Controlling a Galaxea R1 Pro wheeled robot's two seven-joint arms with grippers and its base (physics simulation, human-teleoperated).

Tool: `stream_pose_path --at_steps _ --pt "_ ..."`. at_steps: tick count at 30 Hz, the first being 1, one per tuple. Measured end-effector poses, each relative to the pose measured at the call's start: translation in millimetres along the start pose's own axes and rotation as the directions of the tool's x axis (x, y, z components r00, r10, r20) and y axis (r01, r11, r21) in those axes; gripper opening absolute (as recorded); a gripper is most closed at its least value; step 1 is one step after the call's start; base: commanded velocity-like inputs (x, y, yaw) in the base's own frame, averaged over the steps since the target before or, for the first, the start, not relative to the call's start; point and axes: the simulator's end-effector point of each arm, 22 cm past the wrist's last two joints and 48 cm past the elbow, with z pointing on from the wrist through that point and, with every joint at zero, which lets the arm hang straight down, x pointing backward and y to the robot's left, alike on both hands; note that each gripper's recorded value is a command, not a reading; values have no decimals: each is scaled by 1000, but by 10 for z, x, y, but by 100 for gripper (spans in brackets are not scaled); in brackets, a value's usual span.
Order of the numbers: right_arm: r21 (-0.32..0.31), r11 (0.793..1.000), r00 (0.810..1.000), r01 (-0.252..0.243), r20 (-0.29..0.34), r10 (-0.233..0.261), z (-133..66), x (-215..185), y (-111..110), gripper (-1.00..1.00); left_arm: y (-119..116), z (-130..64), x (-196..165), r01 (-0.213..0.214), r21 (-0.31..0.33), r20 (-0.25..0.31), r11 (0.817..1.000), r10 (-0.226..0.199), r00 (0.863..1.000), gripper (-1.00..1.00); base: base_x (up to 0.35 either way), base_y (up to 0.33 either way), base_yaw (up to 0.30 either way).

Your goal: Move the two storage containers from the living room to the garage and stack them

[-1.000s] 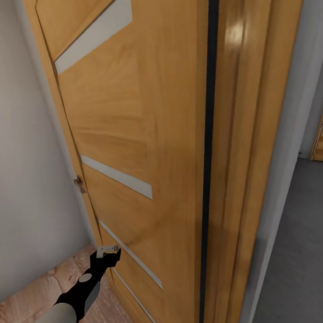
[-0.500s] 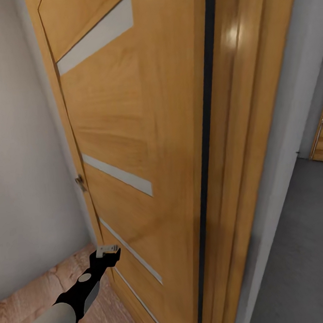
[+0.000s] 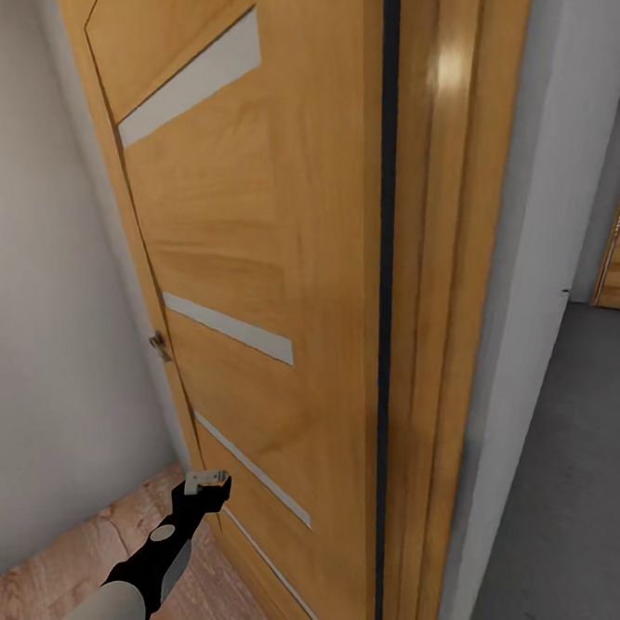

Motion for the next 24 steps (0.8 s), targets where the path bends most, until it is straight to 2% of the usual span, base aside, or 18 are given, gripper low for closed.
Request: stream_pose_path --at_steps 24 --pt "0 1000 1000 0 0 0 0 0 0 100 2 -1 7 0 0 -2 1000 0 1000 100 -102 0 0"
